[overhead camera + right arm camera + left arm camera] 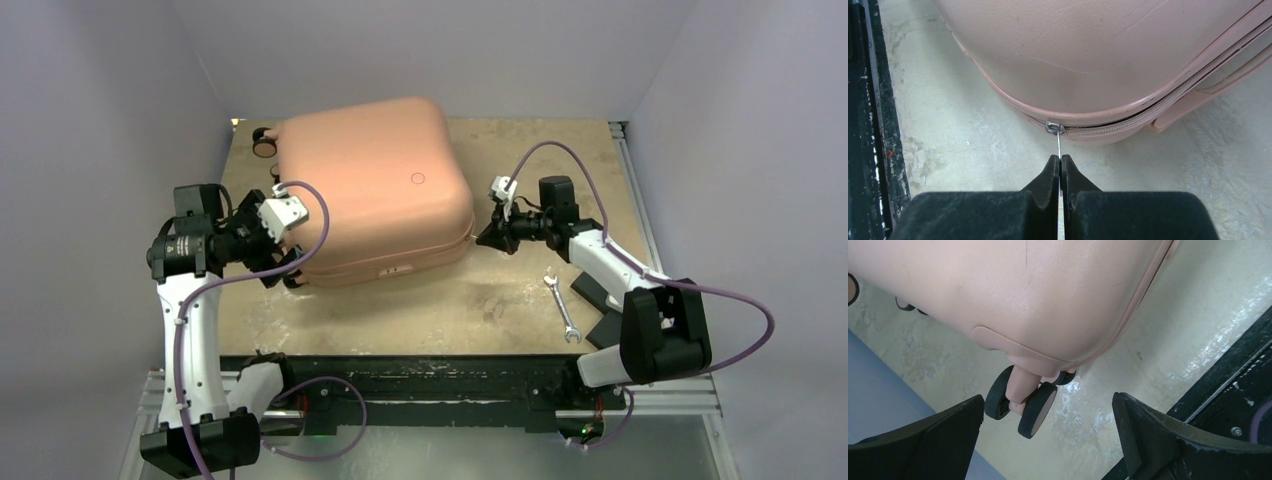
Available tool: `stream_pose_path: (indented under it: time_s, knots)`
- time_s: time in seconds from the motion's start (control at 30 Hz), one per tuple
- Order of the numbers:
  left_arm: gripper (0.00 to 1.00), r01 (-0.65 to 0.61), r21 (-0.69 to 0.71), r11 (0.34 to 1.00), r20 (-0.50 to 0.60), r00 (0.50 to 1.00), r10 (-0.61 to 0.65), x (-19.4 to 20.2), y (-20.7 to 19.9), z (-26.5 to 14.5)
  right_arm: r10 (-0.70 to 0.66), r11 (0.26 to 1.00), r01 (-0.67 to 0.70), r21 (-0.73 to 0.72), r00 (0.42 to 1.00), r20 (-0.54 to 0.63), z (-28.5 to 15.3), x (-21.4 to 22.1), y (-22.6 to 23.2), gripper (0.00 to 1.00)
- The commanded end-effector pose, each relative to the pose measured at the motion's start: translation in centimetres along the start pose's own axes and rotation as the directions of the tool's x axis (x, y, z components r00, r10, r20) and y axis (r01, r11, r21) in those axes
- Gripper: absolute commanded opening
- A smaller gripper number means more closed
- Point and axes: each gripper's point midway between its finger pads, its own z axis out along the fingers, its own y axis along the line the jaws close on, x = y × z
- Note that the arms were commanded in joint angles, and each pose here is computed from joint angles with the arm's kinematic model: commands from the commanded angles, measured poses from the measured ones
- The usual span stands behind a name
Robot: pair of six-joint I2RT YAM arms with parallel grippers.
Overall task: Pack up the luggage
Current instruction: Zip the luggage at the center of the board.
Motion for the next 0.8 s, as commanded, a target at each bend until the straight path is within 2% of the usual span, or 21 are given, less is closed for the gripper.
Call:
stream_pose_path:
  time_s: [0.0,0.17,0.33,0.47,0.53,0.67,0.7,0.77]
  knots:
    - [0.99,-0.050,-0.084,0.995,-0.022,0.999,0.048,0.8,2.5,1.3,-0.128,0.989,0.124,0.077,0.990,0.054,-1.1,-2.6,-1.7,0.00]
    - [0.98,-0.063,-0.066,0.996,-0.060,0.996,0.059,2.2,3.4,3.0,-0.129,0.991,0.127,0.043,0.991,0.044,-0.8,-2.3,-1.5,0.00]
    - [0.88,-0.072,-0.063,0.995,-0.088,0.994,0.066,3.0,4.2,4.0,-0.142,0.989,0.140,0.052,0.989,0.038,-0.8,-2.1,-1.6,0.00]
    - [0.63,-0.076,-0.045,0.996,-0.100,0.992,0.072,3.5,4.3,4.7,-0.137,0.986,0.133,0.098,0.990,0.036,-1.0,-2.4,-2.3,0.00]
    - [0.46,-0.080,-0.027,0.996,-0.108,0.991,0.077,3.9,4.2,5.0,-0.129,0.986,0.125,0.106,0.991,0.035,-1.0,-2.5,-2.5,0.00]
    - [0.06,-0.090,-0.011,0.996,-0.131,0.987,0.088,4.8,4.0,5.4,-0.110,0.983,0.104,0.149,0.993,0.032,-1.2,-2.5,-3.2,0.00]
    - [0.00,-0.093,-0.007,0.996,-0.135,0.987,0.091,5.0,3.9,5.5,-0.106,0.982,0.099,0.162,0.994,0.032,-1.3,-2.6,-3.4,0.00]
    - [0.00,-0.110,0.007,0.994,-0.141,0.984,0.110,5.3,3.6,5.6,-0.096,0.973,0.088,0.213,0.995,0.028,-1.7,-2.8,-4.1,0.00]
